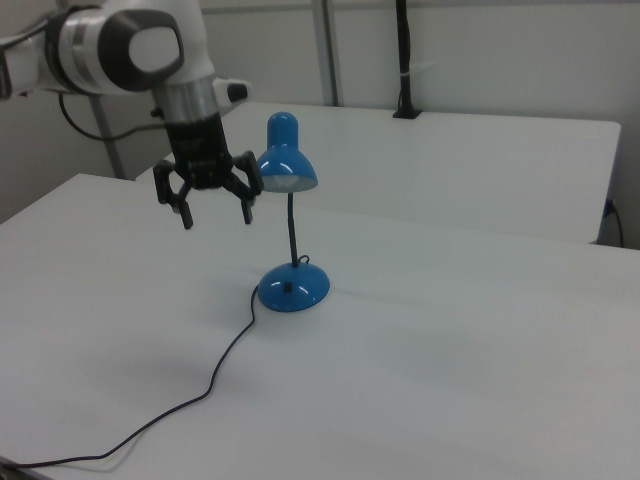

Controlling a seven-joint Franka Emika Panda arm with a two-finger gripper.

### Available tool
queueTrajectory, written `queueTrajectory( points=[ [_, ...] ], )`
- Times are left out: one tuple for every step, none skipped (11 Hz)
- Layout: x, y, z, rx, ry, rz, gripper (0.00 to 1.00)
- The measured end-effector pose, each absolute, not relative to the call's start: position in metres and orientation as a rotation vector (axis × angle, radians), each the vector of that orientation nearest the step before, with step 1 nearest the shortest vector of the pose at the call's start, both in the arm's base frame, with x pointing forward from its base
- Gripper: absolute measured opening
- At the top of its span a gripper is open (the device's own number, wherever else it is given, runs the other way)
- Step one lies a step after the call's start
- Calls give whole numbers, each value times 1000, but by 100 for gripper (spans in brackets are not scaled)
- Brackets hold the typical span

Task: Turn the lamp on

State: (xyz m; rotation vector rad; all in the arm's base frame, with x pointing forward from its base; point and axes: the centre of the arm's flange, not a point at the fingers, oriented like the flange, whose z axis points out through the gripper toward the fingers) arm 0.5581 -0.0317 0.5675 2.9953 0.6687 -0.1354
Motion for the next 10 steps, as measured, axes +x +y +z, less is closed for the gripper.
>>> queueTrajectory(
  points=[
    [559,-36,552,2992,678,-147,97],
    [561,-46,536,2996,660,-136,93],
    [561,-58,521,3001,639,-124,85],
    [561,-67,505,3019,617,-101,67],
    [562,-72,489,3038,598,-64,52],
    [564,-75,474,3051,579,-11,35],
    [567,-78,457,3062,538,65,16],
    [569,-78,446,3063,498,126,2],
    [571,-77,434,3058,461,211,1],
    [573,-76,419,3057,408,301,1]
  ],
)
